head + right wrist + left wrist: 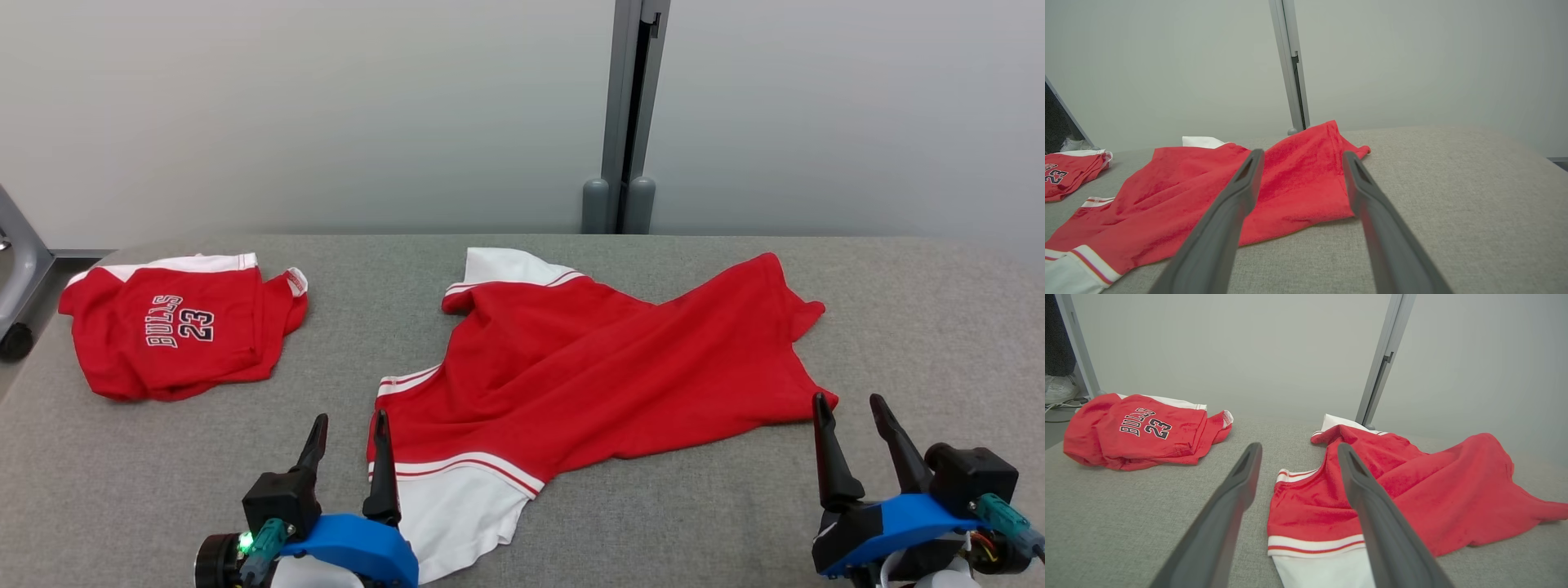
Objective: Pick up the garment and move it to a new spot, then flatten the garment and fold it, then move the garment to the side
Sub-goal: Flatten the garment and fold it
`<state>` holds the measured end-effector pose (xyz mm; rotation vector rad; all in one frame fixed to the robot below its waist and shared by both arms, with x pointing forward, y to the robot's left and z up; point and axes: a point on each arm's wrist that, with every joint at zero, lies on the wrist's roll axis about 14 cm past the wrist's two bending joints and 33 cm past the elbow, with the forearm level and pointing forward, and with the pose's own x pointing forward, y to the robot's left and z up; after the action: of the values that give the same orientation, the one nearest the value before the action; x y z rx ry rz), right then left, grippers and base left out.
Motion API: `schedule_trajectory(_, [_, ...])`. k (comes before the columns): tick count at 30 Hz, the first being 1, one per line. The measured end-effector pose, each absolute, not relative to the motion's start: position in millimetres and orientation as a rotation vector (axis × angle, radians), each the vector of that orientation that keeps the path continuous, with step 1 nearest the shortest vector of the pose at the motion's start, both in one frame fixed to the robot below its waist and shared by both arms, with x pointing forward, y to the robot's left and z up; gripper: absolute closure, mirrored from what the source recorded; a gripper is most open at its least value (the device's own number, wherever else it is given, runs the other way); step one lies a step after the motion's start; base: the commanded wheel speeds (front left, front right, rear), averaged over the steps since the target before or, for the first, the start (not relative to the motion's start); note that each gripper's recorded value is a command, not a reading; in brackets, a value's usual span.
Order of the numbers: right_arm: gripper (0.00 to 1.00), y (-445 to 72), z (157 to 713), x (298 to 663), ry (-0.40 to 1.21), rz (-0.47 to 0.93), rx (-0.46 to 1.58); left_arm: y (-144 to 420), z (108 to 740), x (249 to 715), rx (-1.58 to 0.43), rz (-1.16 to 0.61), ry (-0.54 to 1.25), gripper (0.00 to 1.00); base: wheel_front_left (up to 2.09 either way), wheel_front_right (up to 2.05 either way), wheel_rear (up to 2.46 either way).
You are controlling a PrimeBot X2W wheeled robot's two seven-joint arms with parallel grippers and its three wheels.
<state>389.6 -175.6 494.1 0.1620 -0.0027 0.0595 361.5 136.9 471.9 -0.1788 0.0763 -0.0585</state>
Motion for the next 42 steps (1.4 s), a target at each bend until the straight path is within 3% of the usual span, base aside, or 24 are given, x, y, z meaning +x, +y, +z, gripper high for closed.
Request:
schedule_trajectory(5, [0.00,-174,489,390,0.014,0.062,0.162,137,463,359,-0.181,-0.056,0.120,0.00,0.00,0.00,0.00])
schedule_trajectory(17, [0.00,-177,471,391,0.067,0.049,0.165,112,375,312,-0.210,-0.133,0.617,0.00,0.00,0.00,0.00])
schedule_trajectory(31, [0.00,-191,458,390,0.105,0.005,0.162,93,358,305,-0.269,-0.176,0.687,0.00,0.00,0.00,0.00])
schedule_trajectory(33, [0.00,-192,457,390,0.106,0.001,0.163,90,357,308,-0.272,-0.186,0.683,0.56,0.00,0.00,0.00])
schedule_trajectory(34, [0.00,-193,456,390,0.110,-0.002,0.163,89,357,309,-0.274,-0.189,0.679,0.67,0.00,0.00,0.00])
schedule_trajectory(35, [0.00,-195,454,390,0.115,-0.006,0.162,89,358,311,-0.280,-0.188,0.674,0.87,0.00,0.00,0.00])
schedule_trajectory(36, [0.00,-196,453,390,0.120,-0.010,0.158,88,357,312,-0.282,-0.191,0.674,0.97,0.00,0.00,0.00])
schedule_trajectory(42, [0.00,-204,452,405,0.140,-0.033,0.130,89,356,318,-0.295,-0.188,0.660,1.00,0.00,0.00,0.00])
